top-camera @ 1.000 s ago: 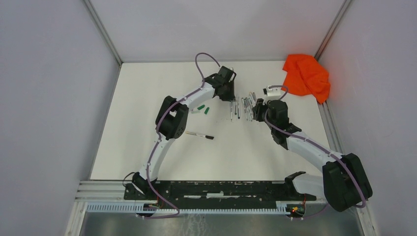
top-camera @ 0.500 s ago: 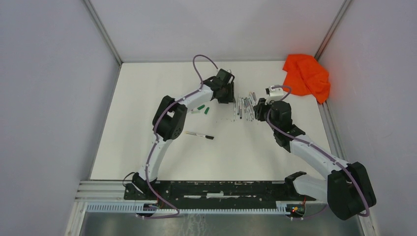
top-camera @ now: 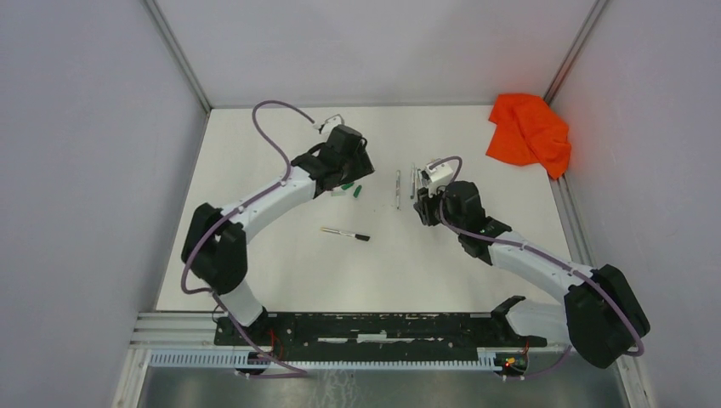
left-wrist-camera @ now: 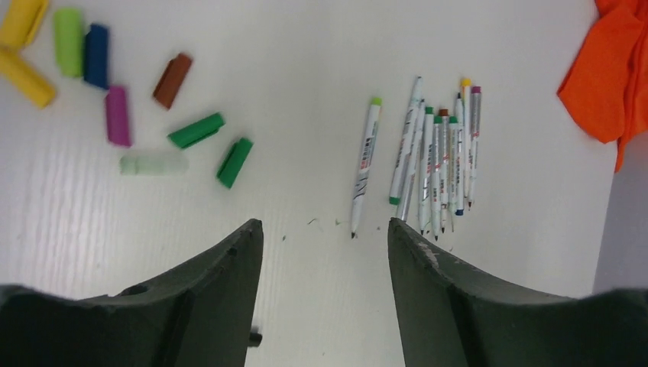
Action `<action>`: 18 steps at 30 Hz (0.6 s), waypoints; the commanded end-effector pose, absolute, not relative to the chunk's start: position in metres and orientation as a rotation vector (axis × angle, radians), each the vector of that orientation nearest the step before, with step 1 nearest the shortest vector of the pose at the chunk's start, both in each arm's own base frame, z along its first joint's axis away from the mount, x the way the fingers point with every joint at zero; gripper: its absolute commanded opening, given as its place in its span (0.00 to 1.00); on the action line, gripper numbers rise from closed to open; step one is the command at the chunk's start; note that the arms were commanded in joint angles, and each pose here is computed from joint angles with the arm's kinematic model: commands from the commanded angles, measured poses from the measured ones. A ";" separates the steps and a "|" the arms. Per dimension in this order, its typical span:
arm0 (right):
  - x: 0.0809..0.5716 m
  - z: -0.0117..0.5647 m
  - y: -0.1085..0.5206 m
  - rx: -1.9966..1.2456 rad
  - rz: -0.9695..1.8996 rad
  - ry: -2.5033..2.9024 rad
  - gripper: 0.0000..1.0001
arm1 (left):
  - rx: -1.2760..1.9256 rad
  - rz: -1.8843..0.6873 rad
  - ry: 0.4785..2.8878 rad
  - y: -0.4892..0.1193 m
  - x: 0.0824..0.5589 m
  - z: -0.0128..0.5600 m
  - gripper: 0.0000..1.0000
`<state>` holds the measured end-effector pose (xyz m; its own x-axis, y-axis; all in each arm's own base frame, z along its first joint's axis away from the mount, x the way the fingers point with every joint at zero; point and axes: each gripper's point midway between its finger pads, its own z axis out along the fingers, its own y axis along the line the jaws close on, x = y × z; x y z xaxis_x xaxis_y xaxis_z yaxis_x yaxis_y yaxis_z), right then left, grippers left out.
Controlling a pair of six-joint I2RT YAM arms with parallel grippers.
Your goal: Open the pen caps
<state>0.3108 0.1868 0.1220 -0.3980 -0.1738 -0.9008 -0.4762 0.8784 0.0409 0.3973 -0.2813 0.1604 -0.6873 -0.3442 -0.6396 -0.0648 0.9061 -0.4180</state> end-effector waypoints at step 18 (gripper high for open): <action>0.307 0.129 0.221 -0.563 0.417 1.926 0.38 | -1.388 -0.220 2.266 -0.177 0.307 0.082 0.87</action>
<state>0.2992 0.2120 0.1089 -0.4077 -0.2311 -0.8834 -0.5463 0.8369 0.0332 0.3110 -0.1805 0.0826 -0.4792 -0.8028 -0.3548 -0.7090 0.5924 -0.3826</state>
